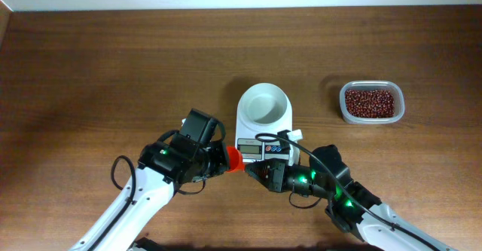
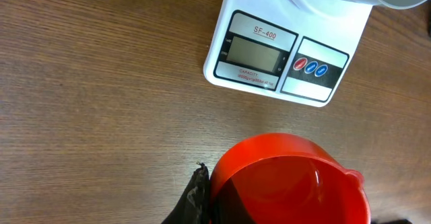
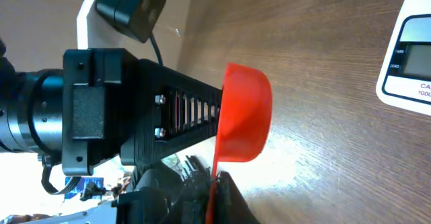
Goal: Scoop and weigh 50g on scale
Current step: 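Grasp the scoop handle with the right gripper and release the left gripper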
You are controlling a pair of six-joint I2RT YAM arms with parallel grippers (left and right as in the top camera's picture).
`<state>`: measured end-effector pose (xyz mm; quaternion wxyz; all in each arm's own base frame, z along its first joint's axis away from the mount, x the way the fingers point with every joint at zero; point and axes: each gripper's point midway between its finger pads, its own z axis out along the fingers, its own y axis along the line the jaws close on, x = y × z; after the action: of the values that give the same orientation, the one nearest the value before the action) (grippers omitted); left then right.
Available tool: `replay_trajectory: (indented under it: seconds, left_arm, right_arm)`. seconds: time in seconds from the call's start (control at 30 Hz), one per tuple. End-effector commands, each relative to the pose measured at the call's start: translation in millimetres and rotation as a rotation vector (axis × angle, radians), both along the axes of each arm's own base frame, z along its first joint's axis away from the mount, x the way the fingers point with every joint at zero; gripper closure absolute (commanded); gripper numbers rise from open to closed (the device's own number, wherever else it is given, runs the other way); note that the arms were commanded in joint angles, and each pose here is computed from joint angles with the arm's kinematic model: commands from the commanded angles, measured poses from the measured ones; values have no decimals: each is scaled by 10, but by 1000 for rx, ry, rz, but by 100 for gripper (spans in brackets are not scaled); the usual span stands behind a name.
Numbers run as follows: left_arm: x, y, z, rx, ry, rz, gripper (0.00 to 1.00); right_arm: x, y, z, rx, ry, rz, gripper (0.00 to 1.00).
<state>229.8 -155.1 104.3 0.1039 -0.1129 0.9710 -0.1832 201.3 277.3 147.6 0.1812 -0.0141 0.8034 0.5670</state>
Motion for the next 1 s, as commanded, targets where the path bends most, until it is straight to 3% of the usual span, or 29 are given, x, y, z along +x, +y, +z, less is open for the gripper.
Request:
replay_trajectory:
  seconds: [0.0, 0.27, 0.3, 0.33, 0.4, 0.53, 0.7, 0.73, 0.77, 0.8, 0.87, 0.97]
  left_arm:
    - [48, 57, -17, 47, -28, -8, 100]
    - [47, 58, -18, 47, -27, -7, 100]
    - [48, 57, -18, 47, -27, -7, 97]
    - [50, 56, -17, 47, -28, -7, 85]
    - [63, 49, -9, 43, -34, -7, 72]
    - [73, 43, 89, 28, -63, -7, 65]
    - [131, 62, 654, -4, -290, -89, 44]
    - [120, 66, 709, -14, -309, -88, 47]
    - [108, 58, 734, -21, -316, -91, 59]
    - [94, 31, 735, -24, -316, -101, 78]
    - [88, -94, 748, -40, -330, -135, 100]
    - [190, -558, 849, -102, -431, -230, 100]
  right_arm:
    - [-81, 74, 141, 38, -32, 67, 94]
    - [-234, 109, 174, 64, -11, 155, 96]
    - [-257, 113, 177, 67, -10, 169, 96]
    - [-241, 110, 174, 57, -45, 169, 96]
    - [-208, 96, 137, 14, -163, 181, 96]
    - [-213, -18, -80, -76, -173, 200, 96]
    - [-234, -402, -123, -164, -170, 157, 96]
    - [-220, -525, -83, -177, -175, 121, 96]
    - [-203, -645, -3, -181, -189, 80, 96]
    - [-176, -748, 88, -177, -206, 35, 96]
    - [-114, -962, 371, -153, -293, -69, 96]
    - [-45, -1260, 818, -122, -467, -224, 96]
